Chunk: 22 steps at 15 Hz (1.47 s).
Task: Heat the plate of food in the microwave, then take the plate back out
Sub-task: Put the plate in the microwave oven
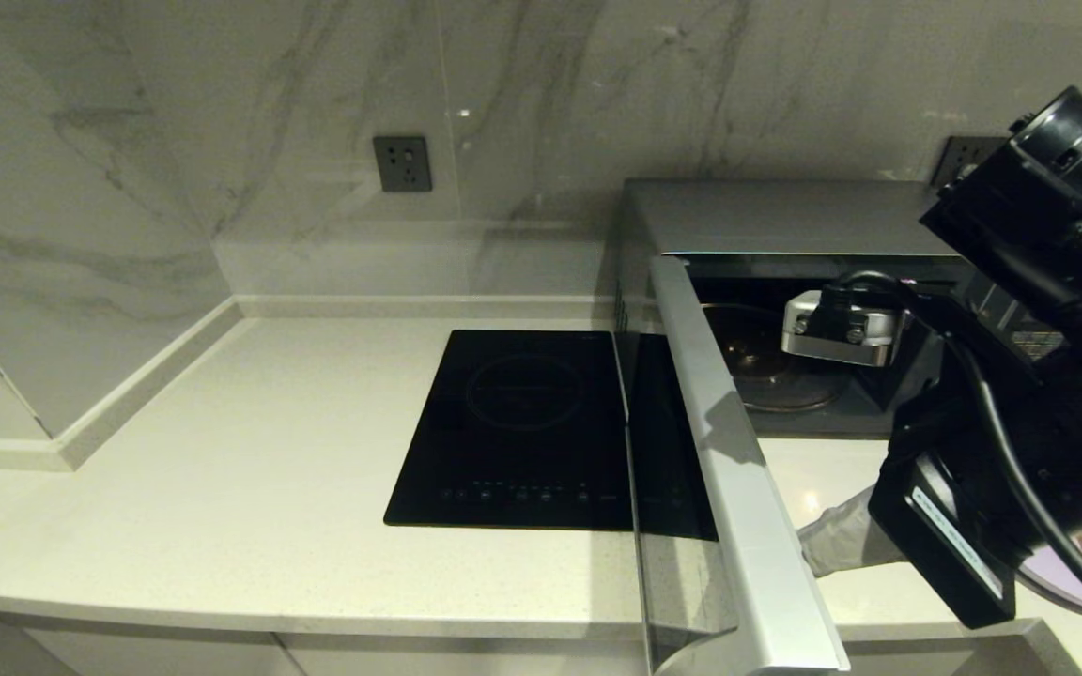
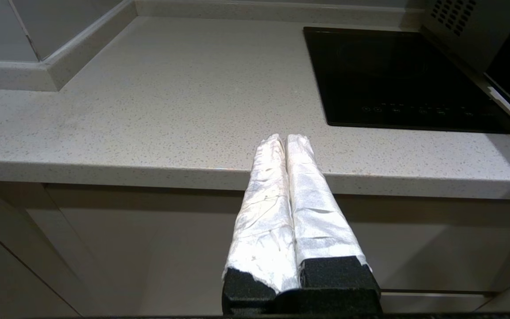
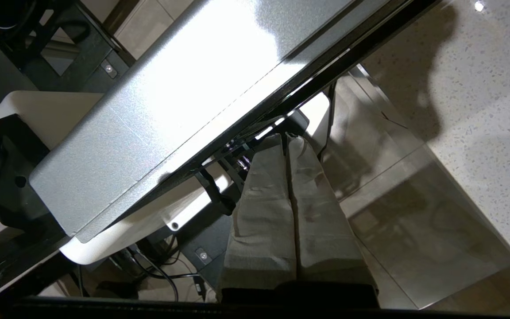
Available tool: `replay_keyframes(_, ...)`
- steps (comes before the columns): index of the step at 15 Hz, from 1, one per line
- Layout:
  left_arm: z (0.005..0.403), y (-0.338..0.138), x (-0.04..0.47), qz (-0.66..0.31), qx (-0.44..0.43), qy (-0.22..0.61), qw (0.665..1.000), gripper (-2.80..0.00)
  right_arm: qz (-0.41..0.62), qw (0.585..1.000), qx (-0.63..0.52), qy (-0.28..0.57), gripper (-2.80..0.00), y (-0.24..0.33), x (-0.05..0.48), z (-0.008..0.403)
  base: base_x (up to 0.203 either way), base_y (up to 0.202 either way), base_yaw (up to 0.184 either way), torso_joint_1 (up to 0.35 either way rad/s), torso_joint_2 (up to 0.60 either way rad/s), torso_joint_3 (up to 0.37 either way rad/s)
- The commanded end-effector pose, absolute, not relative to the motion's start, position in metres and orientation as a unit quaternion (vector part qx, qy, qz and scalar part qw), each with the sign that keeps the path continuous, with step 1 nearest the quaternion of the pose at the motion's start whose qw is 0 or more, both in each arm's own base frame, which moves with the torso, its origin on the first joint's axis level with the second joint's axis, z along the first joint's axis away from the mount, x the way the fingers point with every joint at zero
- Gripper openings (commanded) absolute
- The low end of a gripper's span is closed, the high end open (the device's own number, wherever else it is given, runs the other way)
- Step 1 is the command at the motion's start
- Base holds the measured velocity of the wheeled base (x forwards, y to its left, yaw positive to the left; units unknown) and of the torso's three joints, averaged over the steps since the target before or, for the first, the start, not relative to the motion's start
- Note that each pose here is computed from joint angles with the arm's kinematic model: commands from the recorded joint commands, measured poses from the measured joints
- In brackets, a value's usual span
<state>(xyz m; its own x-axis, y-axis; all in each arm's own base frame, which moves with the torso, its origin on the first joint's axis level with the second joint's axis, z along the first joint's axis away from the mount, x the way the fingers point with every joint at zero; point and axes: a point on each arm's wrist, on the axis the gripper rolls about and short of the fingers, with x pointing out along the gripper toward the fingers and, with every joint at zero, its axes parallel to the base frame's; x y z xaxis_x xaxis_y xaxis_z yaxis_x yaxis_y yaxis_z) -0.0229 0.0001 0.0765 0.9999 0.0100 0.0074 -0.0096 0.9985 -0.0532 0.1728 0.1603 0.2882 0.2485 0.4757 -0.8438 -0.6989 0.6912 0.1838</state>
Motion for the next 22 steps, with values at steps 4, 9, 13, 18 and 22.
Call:
replay_keyframes(4, 0.077, 0.000, -0.023, 0.005, -0.028, -0.004, 1.000, -2.80, 0.300, 0.814, -0.115, 0.483, -2.80, 0.152, 0.169, 0.290, 0.000, 0.000, 0.000, 0.000, 0.00, 0.000)
replay_keyframes(9, 0.077, 0.000, -0.023, 0.005, -0.027, -0.004, 1.000, -2.80, -0.010, 0.916, -0.010, 0.401, -2.80, 0.123, 0.161, 0.306, 0.000, 0.000, 0.000, 0.000, 0.00, 0.000)
replay_keyframes(13, 0.077, 0.000, -0.023, 0.005, -0.027, -0.004, 1.000, -2.80, -0.255, 0.878, 0.121, 0.386, -2.80, 0.057, 0.173, 0.303, 0.000, 0.000, 0.000, 0.000, 0.00, 0.000)
replay_keyframes(18, 0.077, 0.000, -0.023, 0.005, -0.027, -0.004, 1.000, -2.80, -0.461, 0.725, 0.339, 0.383, -2.80, -0.066, 0.187, 0.284, 0.000, 0.000, 0.000, 0.000, 0.00, 0.000)
replay_keyframes(22, 0.077, 0.000, -0.023, 0.005, -0.027, -0.004, 1.000, -2.80, -0.470, 0.610, 0.479, 0.422, 0.00, -0.142, 0.212, 0.224, 0.000, 0.000, 0.000, 0.000, 0.00, 0.000)
